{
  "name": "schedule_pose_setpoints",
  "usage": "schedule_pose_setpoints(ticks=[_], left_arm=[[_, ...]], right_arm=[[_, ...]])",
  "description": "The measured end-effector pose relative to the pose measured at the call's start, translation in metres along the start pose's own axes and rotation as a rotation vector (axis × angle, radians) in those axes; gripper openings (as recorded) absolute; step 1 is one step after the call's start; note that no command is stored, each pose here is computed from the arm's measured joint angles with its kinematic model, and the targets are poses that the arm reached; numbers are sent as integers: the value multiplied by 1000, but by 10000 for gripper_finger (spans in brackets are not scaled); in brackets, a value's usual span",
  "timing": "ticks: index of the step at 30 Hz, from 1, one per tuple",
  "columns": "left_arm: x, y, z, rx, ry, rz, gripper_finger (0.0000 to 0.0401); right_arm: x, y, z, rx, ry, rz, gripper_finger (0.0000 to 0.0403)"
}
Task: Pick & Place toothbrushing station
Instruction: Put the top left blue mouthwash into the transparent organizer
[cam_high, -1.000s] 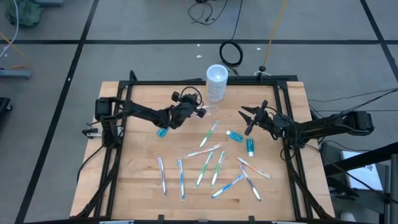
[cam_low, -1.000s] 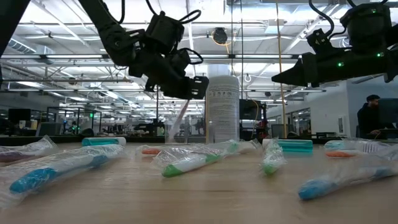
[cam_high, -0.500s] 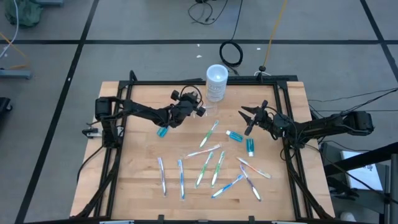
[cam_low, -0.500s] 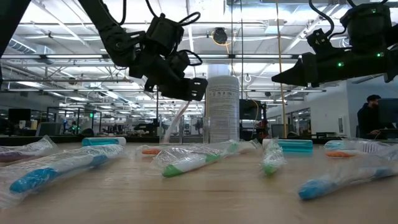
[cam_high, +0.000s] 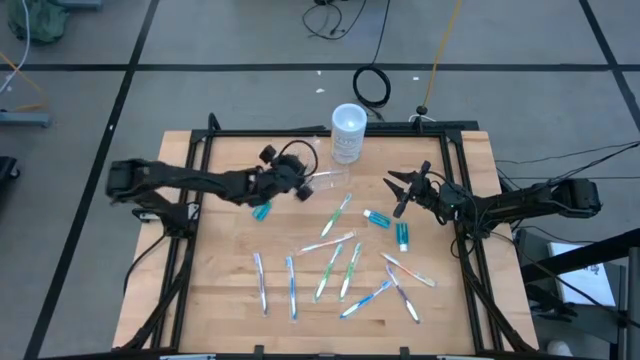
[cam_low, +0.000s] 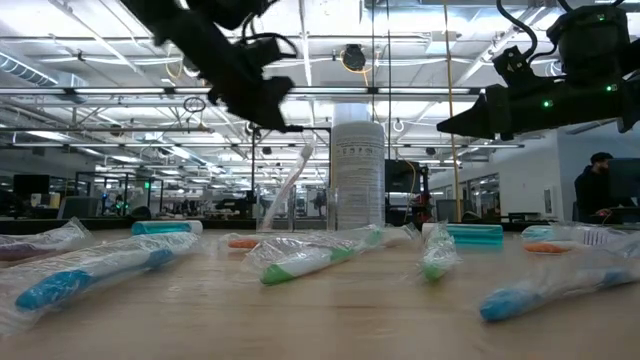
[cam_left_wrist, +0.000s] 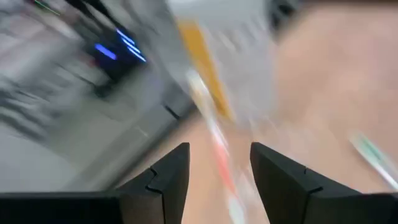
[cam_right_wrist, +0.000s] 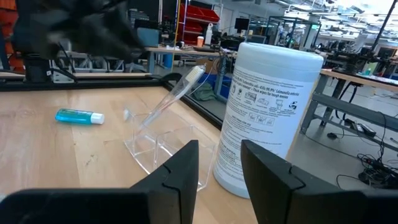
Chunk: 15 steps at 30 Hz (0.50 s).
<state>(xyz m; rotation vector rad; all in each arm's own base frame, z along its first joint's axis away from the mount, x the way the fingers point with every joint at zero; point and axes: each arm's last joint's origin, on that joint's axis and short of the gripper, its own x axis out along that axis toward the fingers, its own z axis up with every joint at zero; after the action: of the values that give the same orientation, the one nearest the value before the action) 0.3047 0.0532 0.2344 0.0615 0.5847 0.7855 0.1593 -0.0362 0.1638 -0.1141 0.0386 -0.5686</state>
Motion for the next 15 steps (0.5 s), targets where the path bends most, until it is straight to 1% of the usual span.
schedule_pose_setpoints(ticks=[2,3,5,8,11,15], left_arm=[[-13,7,-8,-32,127,-118,177],[-17,11,-13,-45,198,-146,177],[-23,17,-23,-57,311,-142,177],[-24,27,-36,-46,459,-81,177],[-17,29,-47,-77,587,-95,177],[-2,25,-55,-72,654,-118,177]], right_arm=[[0,0,0,0,0,0,112],[0,0,0,0,0,0,112],[0,0,0,0,0,0,112],[0,0,0,0,0,0,112],[0,0,0,3,0,0,112],[0,0,0,3,0,0,112]])
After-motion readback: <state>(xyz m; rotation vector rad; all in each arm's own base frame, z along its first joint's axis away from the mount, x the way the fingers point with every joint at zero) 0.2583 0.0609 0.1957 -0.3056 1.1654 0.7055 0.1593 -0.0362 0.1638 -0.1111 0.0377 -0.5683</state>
